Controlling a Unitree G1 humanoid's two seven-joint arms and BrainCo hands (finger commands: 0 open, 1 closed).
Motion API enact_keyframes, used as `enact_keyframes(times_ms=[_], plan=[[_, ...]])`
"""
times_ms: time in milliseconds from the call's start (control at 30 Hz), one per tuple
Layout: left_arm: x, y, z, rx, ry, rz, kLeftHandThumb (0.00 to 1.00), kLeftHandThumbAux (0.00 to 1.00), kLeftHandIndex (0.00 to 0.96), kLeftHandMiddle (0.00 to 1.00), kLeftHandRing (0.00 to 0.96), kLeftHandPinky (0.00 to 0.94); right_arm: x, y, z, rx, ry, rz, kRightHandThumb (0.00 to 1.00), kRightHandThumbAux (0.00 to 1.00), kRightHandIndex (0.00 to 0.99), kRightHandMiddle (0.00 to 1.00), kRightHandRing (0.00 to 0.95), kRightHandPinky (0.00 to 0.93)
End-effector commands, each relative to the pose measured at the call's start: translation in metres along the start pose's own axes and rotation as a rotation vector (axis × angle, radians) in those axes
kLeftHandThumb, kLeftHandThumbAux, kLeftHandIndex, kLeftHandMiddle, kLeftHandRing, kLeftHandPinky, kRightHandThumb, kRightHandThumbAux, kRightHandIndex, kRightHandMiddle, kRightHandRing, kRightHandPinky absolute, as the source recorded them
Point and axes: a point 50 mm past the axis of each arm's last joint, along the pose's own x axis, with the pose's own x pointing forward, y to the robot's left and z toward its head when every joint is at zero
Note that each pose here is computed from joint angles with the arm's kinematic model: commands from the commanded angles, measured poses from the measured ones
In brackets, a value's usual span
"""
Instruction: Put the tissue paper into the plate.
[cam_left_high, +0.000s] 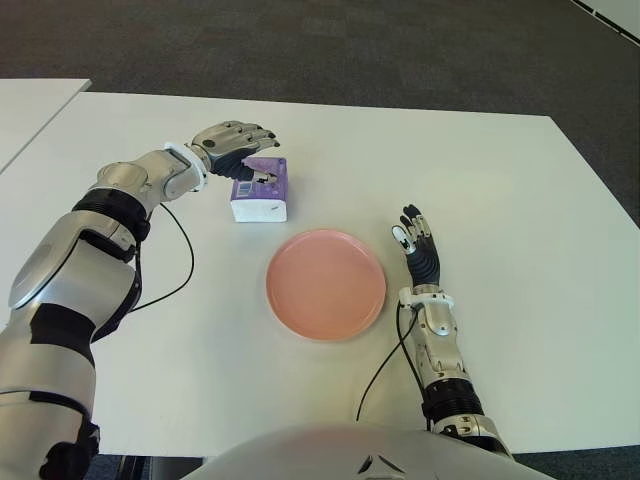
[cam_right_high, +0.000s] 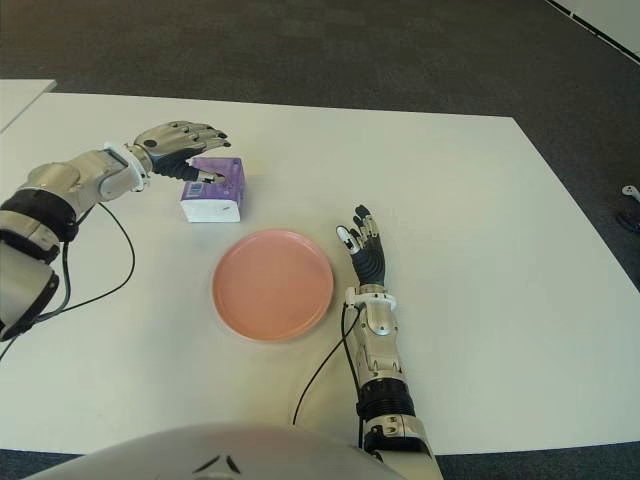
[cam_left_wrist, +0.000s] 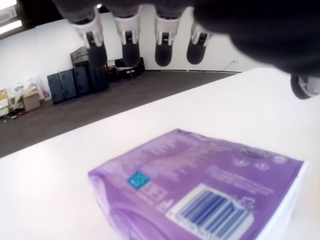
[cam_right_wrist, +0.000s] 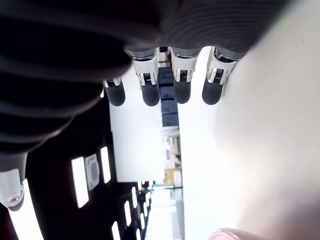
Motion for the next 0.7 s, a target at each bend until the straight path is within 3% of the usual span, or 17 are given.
enact_keyframes(times_ms=[33, 300, 700], plan=[[-0.004, -0.004, -0.002, 0.016, -0.002, -0.047, 0.362, 0.103, 0.0, 0.0, 0.0, 0.0, -0.012, -0.004, -0.021, -0.008, 0.113, -0.015, 0.391, 0.498, 0.0, 0.0, 0.0, 0.0], [-0.013, -0.024, -0.008, 0.08, 0.031, -0.09, 0.36, 0.087, 0.0, 0.0, 0.0, 0.0, -0.012, -0.005, -0.02, -0.014, 0.111, -0.013, 0.392, 0.497, 0.0, 0.0, 0.0, 0.0], [-0.013, -0.034, -0.007, 0.124, 0.04, -0.11, 0.34, 0.081, 0.0, 0.0, 0.0, 0.0, -0.012, -0.005, -0.021, -0.006, 0.116, -0.011, 0.394, 0.484, 0.0, 0.0, 0.0, 0.0]])
